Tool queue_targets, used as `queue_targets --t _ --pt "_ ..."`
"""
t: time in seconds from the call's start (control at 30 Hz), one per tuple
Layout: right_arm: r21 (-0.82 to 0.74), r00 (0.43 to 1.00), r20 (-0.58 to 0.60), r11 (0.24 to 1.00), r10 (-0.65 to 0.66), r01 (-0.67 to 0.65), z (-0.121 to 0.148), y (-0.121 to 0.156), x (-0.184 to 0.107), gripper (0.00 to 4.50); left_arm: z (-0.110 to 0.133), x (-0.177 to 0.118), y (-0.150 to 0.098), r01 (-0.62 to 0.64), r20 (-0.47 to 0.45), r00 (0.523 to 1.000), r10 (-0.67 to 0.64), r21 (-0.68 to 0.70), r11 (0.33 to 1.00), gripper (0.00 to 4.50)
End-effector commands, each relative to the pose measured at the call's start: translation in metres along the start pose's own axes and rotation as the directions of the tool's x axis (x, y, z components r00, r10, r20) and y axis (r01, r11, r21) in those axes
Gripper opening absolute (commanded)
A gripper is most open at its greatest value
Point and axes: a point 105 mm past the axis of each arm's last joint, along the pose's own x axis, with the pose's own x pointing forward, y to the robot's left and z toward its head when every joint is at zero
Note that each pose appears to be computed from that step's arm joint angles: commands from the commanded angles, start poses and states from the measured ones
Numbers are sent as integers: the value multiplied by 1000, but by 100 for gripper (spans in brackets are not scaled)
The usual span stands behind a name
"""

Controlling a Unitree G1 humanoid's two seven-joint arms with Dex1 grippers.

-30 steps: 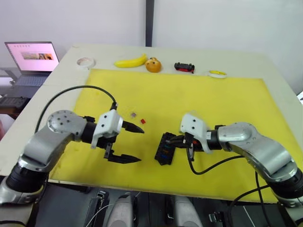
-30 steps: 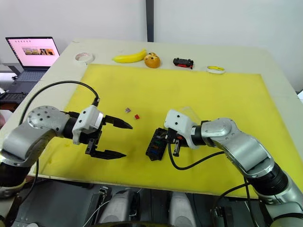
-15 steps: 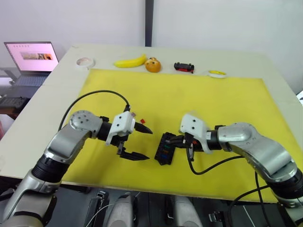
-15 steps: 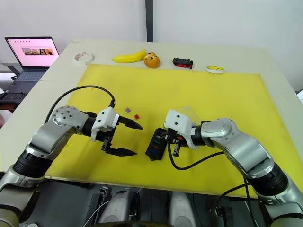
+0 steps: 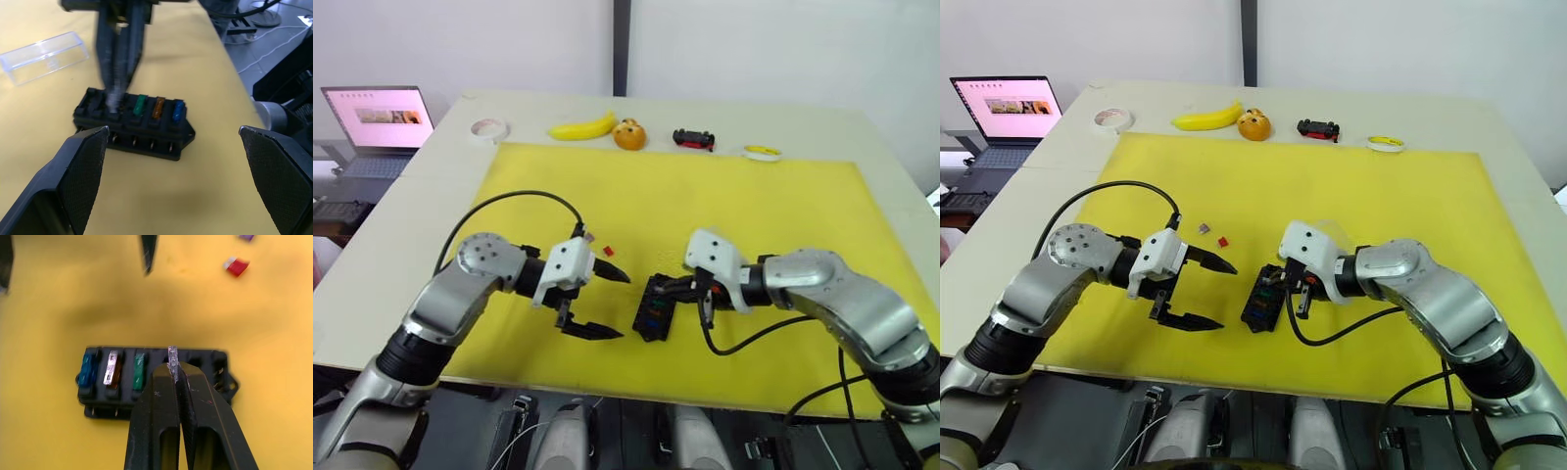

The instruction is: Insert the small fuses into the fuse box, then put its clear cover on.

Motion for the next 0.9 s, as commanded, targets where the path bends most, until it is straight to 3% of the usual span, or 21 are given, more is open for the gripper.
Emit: queue_targets --t 0.03,0.53,0.9 --pt "-34 999 38 999 -5 6 12 1 -5 2 7 -1 -1 -6 4 1000 6 28 1000 450" --pt "2 1000 -14 1000 -8 8 -9 4 1 2 9 -1 0 -8 4 1000 8 34 999 450" --pt "-7 1000 2 1000 -19 19 -5 3 1 2 9 0 -3 1 3 1000 -1 36 999 450"
